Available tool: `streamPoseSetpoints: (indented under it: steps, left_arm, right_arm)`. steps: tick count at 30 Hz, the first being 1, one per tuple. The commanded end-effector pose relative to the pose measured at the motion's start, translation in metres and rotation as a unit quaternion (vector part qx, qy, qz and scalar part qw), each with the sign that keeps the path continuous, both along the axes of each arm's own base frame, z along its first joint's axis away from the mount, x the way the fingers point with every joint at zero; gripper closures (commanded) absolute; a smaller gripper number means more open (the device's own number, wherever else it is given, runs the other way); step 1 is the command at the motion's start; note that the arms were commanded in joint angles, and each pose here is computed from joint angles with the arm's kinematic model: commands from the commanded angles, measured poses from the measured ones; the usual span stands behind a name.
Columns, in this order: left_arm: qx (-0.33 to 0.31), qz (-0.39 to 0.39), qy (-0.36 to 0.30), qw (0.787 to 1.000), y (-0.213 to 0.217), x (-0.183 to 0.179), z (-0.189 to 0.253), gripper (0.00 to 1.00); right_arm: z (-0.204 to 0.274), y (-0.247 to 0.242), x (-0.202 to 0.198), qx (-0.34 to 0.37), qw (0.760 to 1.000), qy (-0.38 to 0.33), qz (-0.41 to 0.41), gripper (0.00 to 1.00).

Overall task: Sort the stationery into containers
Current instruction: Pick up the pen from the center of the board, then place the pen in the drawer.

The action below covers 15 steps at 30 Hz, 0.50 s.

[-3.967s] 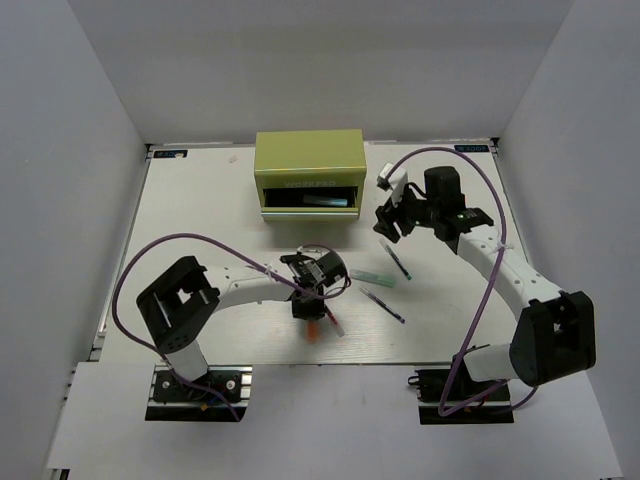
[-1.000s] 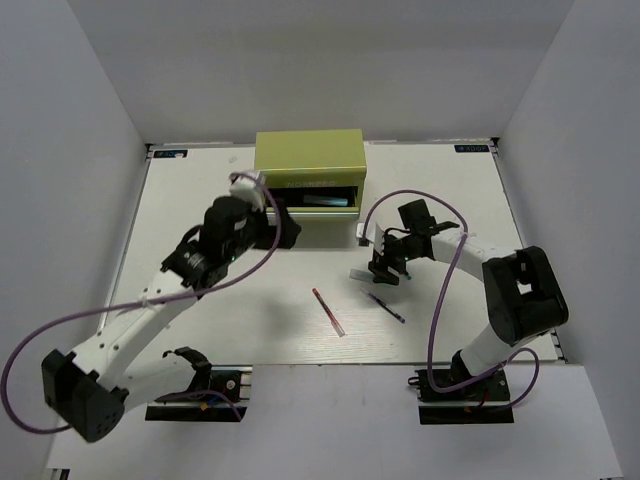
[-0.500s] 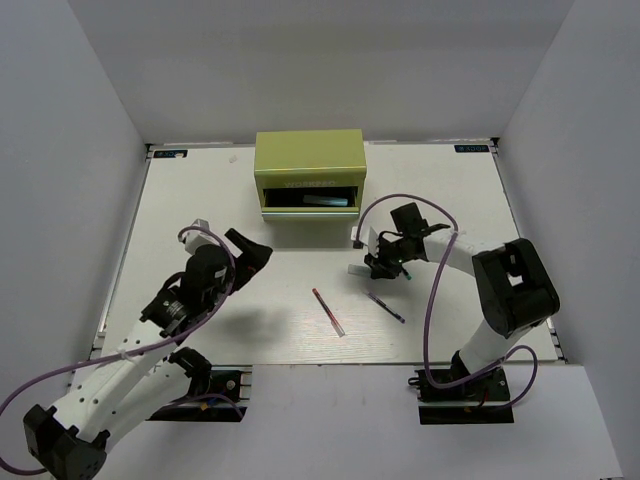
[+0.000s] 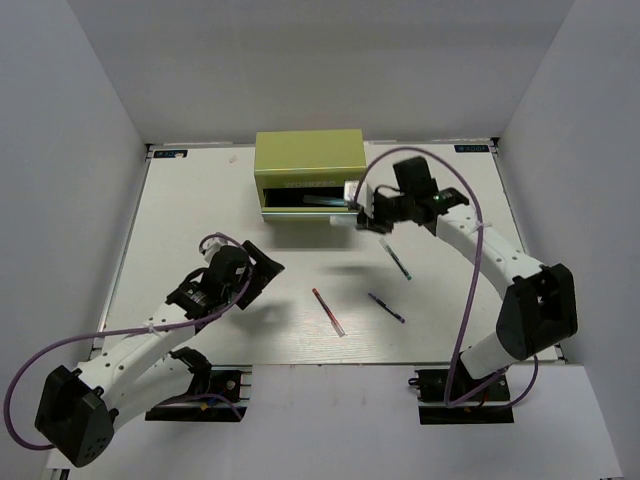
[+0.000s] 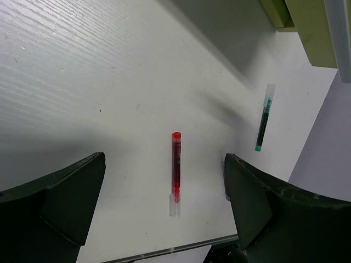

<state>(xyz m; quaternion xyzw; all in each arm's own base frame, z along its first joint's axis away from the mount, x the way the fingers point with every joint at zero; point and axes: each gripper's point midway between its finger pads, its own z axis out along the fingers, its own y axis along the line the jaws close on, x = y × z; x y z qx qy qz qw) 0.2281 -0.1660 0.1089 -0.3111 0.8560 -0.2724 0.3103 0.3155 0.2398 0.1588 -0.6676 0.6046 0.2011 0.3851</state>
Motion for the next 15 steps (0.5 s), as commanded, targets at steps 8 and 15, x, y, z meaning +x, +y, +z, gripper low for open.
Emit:
streamPoseSetpoints:
  steps: [8,15]
  left_arm:
    - [-0.039,0.004,0.018,0.999,-0.012,0.0,-0.006,0.01]
    - [-0.07,0.012,-0.006,0.997,-0.011,-0.002,0.0,0.01]
  right_arm:
    - [0.084,0.07,0.066,0.064,0.988,-0.143,-0.003,0.88]
    - [0.08,0.097,0.095,0.058,0.981,-0.181,-0.026,0.83]
